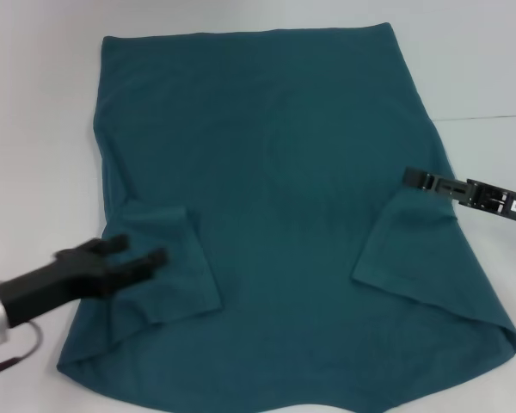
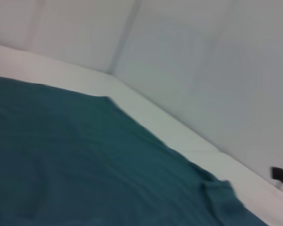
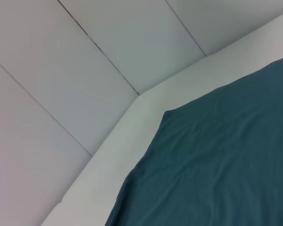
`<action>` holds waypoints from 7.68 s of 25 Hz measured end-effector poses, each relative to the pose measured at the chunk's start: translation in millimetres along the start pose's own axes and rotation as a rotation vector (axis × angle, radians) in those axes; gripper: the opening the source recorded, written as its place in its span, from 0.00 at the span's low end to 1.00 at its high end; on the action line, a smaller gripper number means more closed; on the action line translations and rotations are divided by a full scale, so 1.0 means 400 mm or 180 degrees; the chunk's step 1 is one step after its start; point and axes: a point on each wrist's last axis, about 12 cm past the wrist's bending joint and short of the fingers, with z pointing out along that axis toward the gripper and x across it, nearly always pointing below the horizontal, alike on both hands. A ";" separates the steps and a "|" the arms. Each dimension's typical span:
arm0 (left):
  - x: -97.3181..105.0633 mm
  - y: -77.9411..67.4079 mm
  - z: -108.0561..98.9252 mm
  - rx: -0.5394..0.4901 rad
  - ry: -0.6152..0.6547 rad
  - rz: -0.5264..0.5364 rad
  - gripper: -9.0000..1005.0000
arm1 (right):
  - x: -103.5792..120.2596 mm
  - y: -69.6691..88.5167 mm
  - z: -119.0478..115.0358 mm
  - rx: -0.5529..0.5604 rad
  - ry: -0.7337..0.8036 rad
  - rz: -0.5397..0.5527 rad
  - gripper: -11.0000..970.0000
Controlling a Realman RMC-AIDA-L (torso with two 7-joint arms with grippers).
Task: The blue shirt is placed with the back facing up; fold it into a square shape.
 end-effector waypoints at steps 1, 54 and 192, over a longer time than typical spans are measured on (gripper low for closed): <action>-0.001 0.007 -0.017 -0.0074 -0.0014 -0.0060 0.93 | -0.003 0.000 0.004 0.0011 -0.0004 0.0008 0.96; 0.063 0.015 -0.146 -0.0162 0.1155 -0.0965 0.93 | -0.060 -0.007 0.017 0.0130 -0.0117 0.0037 0.95; 0.009 0.042 -0.110 -0.0348 0.1046 -0.0951 0.03 | 0.035 -0.011 -0.111 0.0406 0.1434 0.0752 0.95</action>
